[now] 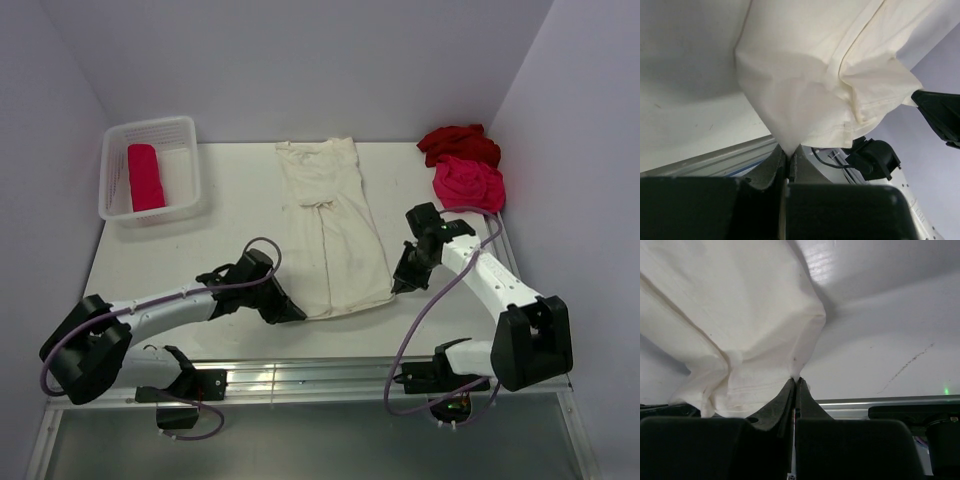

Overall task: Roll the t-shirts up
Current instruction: Roll the tshirt

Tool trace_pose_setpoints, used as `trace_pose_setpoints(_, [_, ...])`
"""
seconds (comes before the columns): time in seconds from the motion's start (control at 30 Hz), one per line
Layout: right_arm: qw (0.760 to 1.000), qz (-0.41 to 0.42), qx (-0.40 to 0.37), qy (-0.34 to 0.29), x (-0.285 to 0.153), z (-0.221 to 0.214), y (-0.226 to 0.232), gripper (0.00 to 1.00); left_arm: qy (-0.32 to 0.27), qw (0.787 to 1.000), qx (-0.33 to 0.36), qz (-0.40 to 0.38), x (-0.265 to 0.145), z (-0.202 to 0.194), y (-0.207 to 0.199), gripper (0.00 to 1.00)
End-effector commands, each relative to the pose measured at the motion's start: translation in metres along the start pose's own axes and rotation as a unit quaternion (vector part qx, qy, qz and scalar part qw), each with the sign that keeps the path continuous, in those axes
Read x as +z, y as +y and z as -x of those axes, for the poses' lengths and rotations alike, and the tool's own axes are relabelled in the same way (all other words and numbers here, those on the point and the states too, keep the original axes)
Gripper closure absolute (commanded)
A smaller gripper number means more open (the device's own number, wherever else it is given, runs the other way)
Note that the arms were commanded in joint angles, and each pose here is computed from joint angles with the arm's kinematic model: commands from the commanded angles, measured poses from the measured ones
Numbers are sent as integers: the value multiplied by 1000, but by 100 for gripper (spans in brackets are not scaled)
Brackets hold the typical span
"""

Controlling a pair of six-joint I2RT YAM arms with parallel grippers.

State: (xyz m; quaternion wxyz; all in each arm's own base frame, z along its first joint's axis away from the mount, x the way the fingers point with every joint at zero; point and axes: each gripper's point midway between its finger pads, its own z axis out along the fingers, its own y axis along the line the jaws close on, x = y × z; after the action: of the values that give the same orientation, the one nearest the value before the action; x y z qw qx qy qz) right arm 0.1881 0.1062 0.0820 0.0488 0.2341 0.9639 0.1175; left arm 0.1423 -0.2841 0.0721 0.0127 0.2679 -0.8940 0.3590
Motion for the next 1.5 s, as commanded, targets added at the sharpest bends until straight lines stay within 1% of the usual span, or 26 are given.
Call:
trace_pose_setpoints(0.0, [1000,12,-2,-23,-9,19,11,100,11,1000,25,-9,-3,7,-16,100])
trace_pose_setpoints(0.03, [1000,11,0,-21,-8,21,12,100,9,1000,25,-15,-5,13,-24,100])
trace_pose_setpoints(0.17, [1000,12,4,-20,-6,32,17,100,13,999,31,2,0,24,-27,100])
trace_pose_setpoints(0.3, [1000,15,7,-19,-4,41,23,100,17,999,39,1,0,33,-35,100])
trace_pose_setpoints(0.57, [1000,9,12,-10,9,56,29,100,19,999,39,15,6,51,-34,100])
trace_pose_setpoints(0.83, [1000,-2,12,-13,19,75,33,100,20,999,40,27,15,66,-34,100])
trace_pose_setpoints(1.03, [1000,-6,14,-13,26,89,38,100,22,999,42,22,20,77,-42,99])
trace_pose_setpoints(1.1, [1000,-7,18,-15,28,93,39,100,17,999,45,20,19,83,-48,95])
trace_pose_setpoints(1.13, [1000,-5,17,-13,30,96,41,100,18,998,48,21,20,85,-48,89])
trace_pose_setpoints(1.17, [1000,-5,20,-14,31,101,43,99,16,999,46,20,20,89,-50,78])
trace_pose_setpoints(1.2, [1000,-8,21,-14,31,101,42,99,14,999,49,17,19,90,-53,78])
trace_pose_setpoints(1.3, [1000,-2,27,-15,32,108,45,89,7,999,51,14,15,99,-61,63])
trace_pose_setpoints(1.33, [999,1,28,-20,30,110,47,81,4,998,60,8,13,101,-68,57])
trace_pose_setpoints(1.37, [999,7,32,-25,27,113,47,71,-2,998,59,11,12,106,-68,55])
trace_pose_setpoints(1.4, [999,12,35,-29,25,115,48,68,-4,998,59,11,11,108,-69,53])
trace_pose_setpoints(1.43, [999,14,38,-32,23,117,48,57,-6,998,63,13,9,110,-71,49])
trace_pose_setpoints(1.47, [998,19,39,-36,21,120,49,52,-12,998,58,16,7,114,-70,42])
